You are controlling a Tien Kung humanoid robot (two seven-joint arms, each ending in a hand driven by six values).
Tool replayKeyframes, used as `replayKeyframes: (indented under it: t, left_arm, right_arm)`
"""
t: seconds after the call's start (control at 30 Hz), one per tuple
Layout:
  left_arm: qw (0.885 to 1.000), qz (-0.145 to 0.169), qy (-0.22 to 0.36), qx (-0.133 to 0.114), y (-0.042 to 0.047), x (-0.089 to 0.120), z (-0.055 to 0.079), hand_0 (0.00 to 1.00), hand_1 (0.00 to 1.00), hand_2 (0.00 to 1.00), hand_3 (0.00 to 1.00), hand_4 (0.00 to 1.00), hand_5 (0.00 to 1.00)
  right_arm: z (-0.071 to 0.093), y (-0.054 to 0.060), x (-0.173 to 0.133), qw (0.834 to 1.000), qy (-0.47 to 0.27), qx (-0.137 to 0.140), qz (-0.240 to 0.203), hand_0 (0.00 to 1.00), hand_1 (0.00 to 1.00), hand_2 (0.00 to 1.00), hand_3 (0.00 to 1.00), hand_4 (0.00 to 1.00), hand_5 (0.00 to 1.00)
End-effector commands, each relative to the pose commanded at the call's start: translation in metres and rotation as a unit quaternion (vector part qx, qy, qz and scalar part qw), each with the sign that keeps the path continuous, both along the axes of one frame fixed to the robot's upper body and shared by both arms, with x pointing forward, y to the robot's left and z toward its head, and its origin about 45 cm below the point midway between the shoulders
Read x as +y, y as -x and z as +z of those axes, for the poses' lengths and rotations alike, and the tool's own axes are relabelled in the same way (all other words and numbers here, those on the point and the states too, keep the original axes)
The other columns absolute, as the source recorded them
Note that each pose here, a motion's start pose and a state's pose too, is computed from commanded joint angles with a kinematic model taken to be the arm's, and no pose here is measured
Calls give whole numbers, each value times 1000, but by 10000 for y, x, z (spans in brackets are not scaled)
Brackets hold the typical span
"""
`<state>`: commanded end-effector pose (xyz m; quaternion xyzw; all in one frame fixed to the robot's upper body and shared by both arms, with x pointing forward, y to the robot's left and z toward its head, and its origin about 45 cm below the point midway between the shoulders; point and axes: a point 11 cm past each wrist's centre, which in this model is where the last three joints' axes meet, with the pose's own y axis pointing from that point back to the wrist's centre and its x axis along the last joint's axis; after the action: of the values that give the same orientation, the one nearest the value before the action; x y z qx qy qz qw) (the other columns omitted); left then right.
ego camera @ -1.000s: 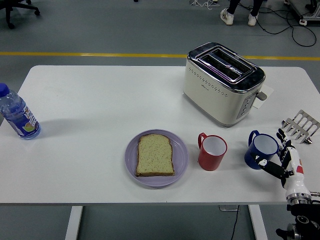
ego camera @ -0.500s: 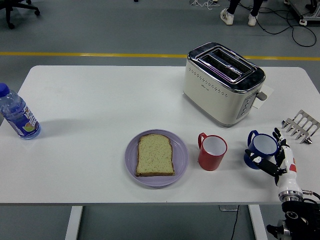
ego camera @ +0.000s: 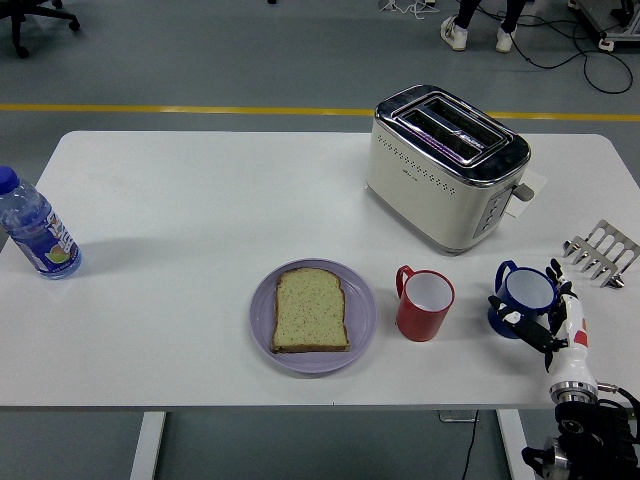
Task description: Pick up the cup,pour liquid into bread,place the cup on the desk
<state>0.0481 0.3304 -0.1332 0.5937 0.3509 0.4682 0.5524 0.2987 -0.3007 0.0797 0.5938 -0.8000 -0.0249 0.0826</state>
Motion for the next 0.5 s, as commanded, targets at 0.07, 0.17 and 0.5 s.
replayKeyframes:
  t: [0.07,0.17,0.5]
  left_arm:
    - [1000,0,0,0,-2,-2,0,635,646,657,553,324,833]
    - [1000,1,0,0,0,-3,0,635,646,657,553,323,833]
    - [1000,1,1,3,29,-7,-4,635,646,657,553,323,834]
  right_arm:
    - [-7,-11,16,1000,2,1,2,929,850,977,998,996,95]
    - [-17,-24,22,1000,3,3,2,930,843,974,998,991,101]
    - [-83,-38,39,1000,12,11,-5,931,837,972,998,989,107]
